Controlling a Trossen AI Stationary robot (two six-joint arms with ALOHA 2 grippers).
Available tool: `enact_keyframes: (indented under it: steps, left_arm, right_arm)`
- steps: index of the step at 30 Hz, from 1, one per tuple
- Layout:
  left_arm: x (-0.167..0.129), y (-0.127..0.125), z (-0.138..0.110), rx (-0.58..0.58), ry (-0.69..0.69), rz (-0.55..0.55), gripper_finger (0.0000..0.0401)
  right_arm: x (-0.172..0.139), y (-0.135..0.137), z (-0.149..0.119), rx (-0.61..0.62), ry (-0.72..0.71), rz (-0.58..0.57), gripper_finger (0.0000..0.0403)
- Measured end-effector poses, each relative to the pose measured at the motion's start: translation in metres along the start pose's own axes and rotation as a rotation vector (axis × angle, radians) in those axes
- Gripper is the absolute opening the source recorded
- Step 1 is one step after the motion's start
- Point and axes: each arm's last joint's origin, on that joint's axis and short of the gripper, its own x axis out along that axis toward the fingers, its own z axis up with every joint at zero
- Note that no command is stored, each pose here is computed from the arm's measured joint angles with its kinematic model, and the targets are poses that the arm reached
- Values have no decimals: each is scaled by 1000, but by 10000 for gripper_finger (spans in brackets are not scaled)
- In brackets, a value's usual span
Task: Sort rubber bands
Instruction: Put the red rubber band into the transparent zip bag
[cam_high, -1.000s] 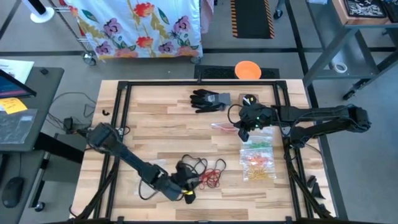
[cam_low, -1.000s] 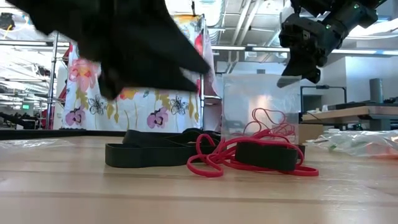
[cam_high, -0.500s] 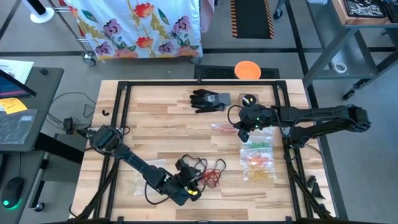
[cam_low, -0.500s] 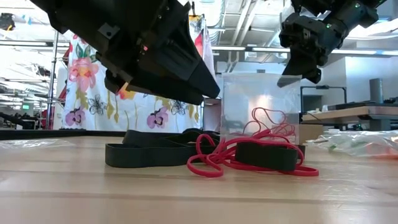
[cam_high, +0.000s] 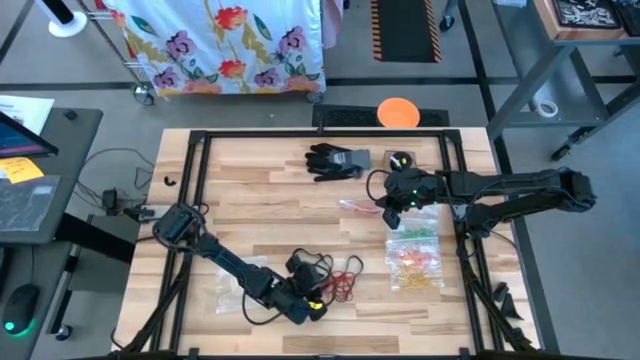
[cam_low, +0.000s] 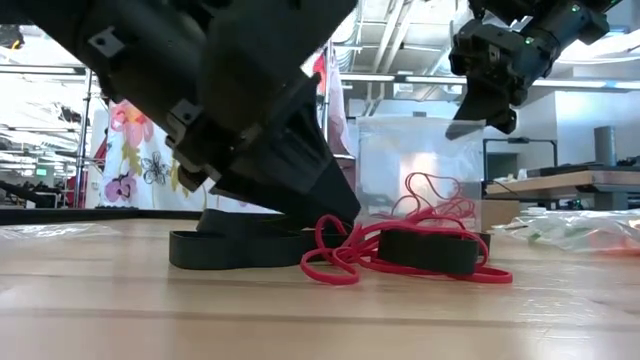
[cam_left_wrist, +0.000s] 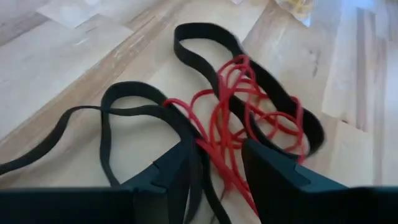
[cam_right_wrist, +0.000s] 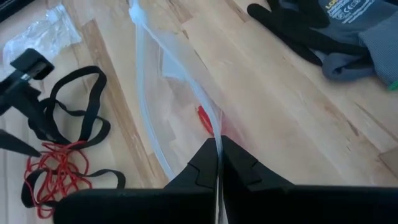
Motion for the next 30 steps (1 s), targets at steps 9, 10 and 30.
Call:
enact_keyframes:
  steps: [9, 10, 30]
  left_arm:
    - [1, 3, -2, -13, 42, 7, 129]
    - [1, 4, -3, -20, 52, 12, 124]
    - [0, -9, 11, 18, -66, -103, 3]
  right_arm:
    - [0, 0, 0, 0, 2, -1, 11]
    - [0, 0, 0, 0, 2, -1, 11]
    - [0, 0, 0, -3, 2, -1, 11]
